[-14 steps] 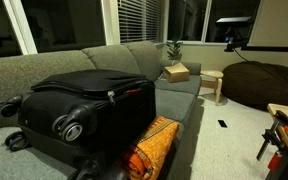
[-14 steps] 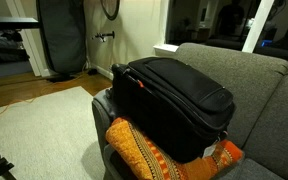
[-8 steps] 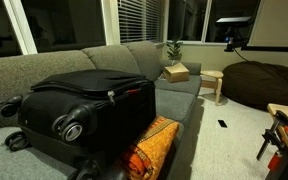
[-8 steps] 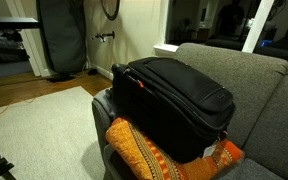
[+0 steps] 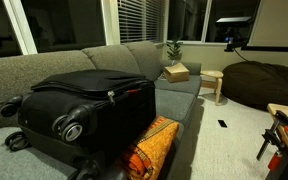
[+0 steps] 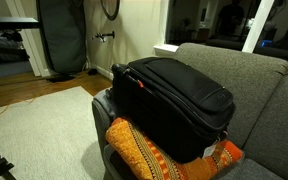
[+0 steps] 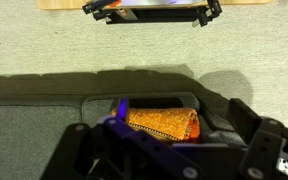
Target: Slide the zip to the right
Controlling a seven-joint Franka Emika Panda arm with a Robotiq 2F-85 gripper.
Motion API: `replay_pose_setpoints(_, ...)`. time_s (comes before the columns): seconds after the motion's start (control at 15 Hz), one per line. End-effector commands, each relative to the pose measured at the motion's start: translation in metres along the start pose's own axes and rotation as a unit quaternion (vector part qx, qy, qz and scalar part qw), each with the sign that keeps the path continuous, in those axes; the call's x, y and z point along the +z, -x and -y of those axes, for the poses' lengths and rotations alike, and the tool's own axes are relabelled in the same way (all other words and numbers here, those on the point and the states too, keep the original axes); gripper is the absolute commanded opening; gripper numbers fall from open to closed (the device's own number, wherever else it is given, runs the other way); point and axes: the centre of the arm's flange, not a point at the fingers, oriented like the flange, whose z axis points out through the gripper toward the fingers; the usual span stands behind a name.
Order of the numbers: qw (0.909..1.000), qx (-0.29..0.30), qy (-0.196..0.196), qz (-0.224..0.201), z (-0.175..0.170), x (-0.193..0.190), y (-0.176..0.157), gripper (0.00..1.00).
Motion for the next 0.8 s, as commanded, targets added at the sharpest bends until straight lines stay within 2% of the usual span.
replay_pose_setpoints(0.0,1.0,-0.006,0.002,0.001,0.008,0.008,-0.003,1.0)
replay_pose_setpoints(0.27,0.9998,-0.016,0.002,0.007,0.02,0.015,-0.005,1.0)
replay_pose_setpoints(0.73,0.9975,-0.066,0.017,-0.023,0.061,0.031,-0.009,1.0)
